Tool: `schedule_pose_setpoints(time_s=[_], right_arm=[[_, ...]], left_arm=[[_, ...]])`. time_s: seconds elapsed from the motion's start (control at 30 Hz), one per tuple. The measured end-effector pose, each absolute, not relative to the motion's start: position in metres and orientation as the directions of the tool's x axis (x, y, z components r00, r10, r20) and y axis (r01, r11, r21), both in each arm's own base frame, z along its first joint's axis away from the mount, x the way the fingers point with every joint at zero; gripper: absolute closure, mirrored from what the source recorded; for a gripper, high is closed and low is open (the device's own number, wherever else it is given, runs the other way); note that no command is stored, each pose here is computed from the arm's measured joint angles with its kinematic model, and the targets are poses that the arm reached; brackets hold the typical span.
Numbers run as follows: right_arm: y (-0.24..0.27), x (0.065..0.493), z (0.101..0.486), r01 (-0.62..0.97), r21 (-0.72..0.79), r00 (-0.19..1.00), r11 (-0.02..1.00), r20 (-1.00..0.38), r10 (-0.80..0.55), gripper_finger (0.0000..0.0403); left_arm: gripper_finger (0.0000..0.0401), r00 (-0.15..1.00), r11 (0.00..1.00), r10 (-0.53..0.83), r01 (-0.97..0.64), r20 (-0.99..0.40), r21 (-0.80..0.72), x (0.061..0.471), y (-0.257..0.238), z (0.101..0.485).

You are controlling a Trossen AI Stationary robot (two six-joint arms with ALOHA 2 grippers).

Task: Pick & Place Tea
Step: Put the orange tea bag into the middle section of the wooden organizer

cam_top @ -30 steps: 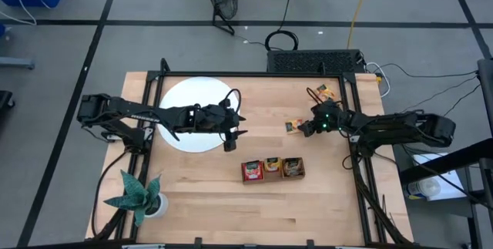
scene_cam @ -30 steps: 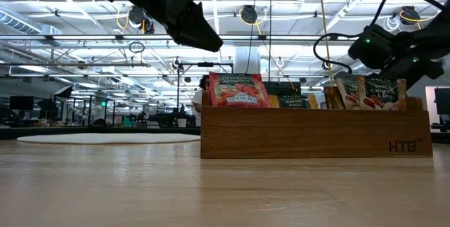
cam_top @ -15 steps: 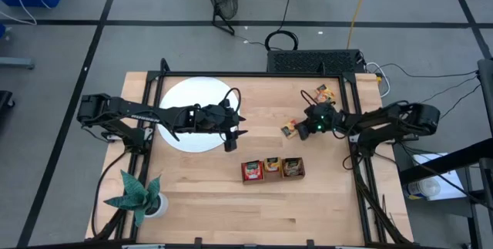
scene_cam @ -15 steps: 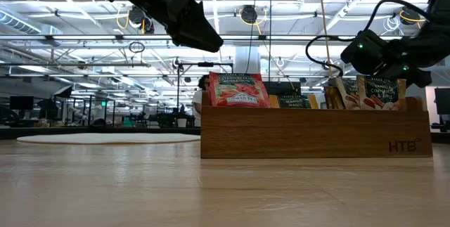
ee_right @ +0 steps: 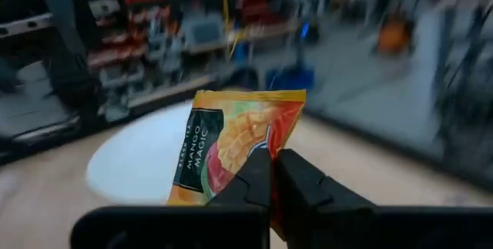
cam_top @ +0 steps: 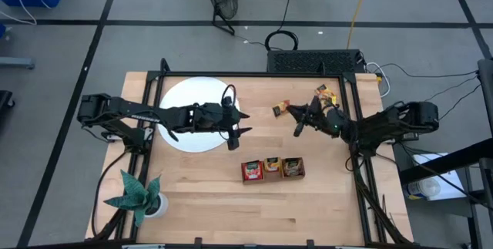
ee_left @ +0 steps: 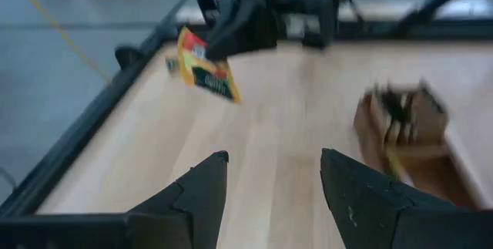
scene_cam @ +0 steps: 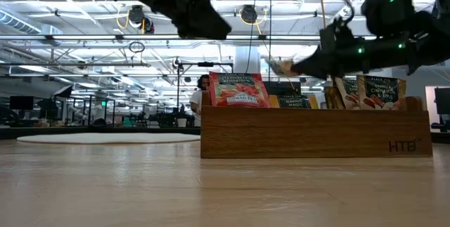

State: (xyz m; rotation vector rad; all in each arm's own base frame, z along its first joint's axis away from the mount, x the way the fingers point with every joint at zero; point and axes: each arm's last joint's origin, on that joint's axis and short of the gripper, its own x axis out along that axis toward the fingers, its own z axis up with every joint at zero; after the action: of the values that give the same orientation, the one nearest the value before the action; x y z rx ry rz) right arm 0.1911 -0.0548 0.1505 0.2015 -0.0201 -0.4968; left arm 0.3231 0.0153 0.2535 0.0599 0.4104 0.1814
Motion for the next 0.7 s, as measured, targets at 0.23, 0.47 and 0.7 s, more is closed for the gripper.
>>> schedule_pose_setpoints(time_s=[0.23, 0.47, 0.7], right_arm=[[-0.030, 0.197, 0.164, 0.502, 0.031, 0.860, 0.864, 0.086, -0.503, 0.0402], [-0.019, 0.204, 0.177, 0.473, -0.035, 0.871, 0.880, 0.165, -0.462, 0.0402], [-0.012, 0.203, 0.184, 0.439, -0.037, 0.878, 0.898, 0.227, -0.420, 0.0402]], left_arm=[[0.0190, 0.960, 0.977, 0.189, -0.204, -0.206, -0.054, 0.334, 0.016, 0.265], [0.0190, 0.983, 0.970, 0.180, -0.184, -0.044, -0.161, 0.362, 0.016, 0.244], [0.0190, 0.971, 0.936, 0.237, -0.230, -0.005, -0.266, 0.374, 0.019, 0.225]])
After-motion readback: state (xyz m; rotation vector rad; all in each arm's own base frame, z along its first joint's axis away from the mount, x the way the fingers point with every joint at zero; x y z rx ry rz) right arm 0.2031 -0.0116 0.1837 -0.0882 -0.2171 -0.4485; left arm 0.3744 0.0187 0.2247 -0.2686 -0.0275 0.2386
